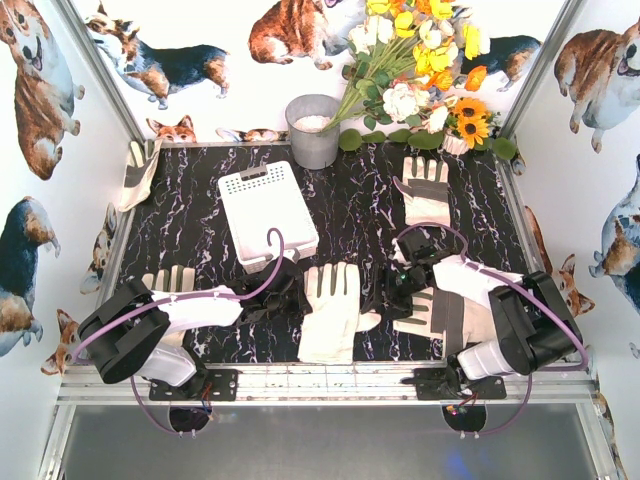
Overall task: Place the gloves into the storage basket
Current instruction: Pick up the glove from the center of the board.
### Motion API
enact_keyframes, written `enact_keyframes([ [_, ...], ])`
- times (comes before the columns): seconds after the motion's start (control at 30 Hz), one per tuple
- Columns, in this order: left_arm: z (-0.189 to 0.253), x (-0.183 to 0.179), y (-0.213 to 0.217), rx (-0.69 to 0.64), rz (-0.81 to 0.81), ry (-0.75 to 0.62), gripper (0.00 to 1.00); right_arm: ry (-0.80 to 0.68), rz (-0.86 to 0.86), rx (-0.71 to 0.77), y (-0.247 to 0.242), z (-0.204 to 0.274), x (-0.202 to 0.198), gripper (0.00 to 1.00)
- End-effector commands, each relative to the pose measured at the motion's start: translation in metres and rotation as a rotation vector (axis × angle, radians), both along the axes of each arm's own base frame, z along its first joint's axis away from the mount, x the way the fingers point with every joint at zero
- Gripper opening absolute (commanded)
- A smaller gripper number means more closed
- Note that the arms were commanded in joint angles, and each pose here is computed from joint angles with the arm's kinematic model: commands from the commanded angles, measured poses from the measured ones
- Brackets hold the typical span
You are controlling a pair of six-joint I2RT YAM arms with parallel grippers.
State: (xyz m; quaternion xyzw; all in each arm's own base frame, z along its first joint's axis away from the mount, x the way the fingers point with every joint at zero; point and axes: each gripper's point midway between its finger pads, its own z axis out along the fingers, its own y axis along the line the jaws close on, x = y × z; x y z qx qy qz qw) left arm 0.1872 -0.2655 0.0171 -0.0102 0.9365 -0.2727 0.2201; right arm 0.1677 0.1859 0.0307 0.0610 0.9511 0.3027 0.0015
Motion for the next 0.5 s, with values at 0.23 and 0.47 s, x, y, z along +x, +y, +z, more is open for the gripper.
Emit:
enact_keyframes([
  [0.23,-0.030,-0.017,0.028,0.127,0.011,0.078,0.00,-0.037,0.022,0.075,0.007,-0.011,0.000,0.67],
  [0.47,-0.030,-0.017,0.027,0.125,0.010,0.078,0.00,0.008,-0.007,0.159,0.018,-0.016,-0.009,0.67],
])
